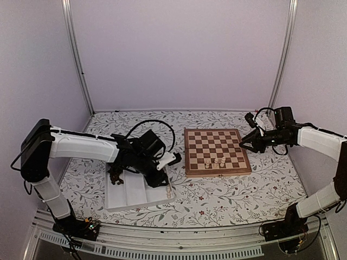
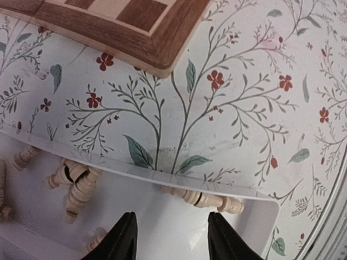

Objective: Set up the chess pieces on the board
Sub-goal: Pick up the chess piece from the storage box.

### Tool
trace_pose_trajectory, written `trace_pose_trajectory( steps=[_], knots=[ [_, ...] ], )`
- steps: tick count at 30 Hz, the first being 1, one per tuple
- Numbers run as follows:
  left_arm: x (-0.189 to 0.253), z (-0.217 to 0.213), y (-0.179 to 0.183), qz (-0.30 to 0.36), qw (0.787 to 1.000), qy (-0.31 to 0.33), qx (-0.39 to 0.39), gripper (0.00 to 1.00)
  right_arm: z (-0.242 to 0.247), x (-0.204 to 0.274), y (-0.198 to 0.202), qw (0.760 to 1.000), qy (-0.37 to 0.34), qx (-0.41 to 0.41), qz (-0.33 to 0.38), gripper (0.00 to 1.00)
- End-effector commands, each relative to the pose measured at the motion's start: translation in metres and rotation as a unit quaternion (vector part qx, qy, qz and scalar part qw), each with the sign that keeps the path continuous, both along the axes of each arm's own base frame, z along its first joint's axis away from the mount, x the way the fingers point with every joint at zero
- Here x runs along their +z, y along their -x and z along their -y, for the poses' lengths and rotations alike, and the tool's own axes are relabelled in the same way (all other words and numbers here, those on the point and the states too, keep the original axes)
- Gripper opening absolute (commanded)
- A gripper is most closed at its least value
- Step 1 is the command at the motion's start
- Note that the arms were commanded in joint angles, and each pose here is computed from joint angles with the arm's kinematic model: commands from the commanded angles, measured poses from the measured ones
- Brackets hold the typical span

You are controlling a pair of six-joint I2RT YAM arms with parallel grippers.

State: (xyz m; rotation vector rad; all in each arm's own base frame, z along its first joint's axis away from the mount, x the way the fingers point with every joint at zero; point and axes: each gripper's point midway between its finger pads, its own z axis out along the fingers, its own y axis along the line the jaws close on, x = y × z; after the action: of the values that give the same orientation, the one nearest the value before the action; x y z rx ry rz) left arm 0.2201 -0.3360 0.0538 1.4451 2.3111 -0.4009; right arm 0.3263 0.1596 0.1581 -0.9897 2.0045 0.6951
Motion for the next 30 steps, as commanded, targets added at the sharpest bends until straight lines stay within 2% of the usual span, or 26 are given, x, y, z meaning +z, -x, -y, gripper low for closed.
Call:
trace_pose_trajectory(
  steps=[1,4,8,12,18,30],
  knots=[
    [0.017,0.021,-0.015,-0.029,0.992,0.049,0.11,0.46,-0.001,0.009,-0.003,1.0,-0.006,0.002,0.006,0.4],
    [0.01,0.009,-0.02,-0.031,0.984,0.02,0.175,0.45,-0.001,0.009,-0.002,1.0,-0.007,0.002,0.007,0.4],
    [0.005,-0.002,-0.013,-0.045,0.975,0.008,0.218,0.39,-0.001,0.009,-0.002,1.0,-0.007,0.004,0.007,0.4],
    [-0.002,0.005,0.005,-0.084,0.972,0.019,0.221,0.39,-0.002,0.007,-0.002,1.0,-0.006,0.007,0.006,0.4],
    [-0.023,0.015,0.029,-0.12,0.966,-0.002,0.23,0.41,-0.002,0.006,-0.002,1.0,-0.005,0.01,0.005,0.4],
    [-0.02,0.02,0.031,-0.109,0.963,0.0,0.246,0.41,-0.003,0.007,-0.001,1.0,-0.007,0.013,0.005,0.4]
  ],
)
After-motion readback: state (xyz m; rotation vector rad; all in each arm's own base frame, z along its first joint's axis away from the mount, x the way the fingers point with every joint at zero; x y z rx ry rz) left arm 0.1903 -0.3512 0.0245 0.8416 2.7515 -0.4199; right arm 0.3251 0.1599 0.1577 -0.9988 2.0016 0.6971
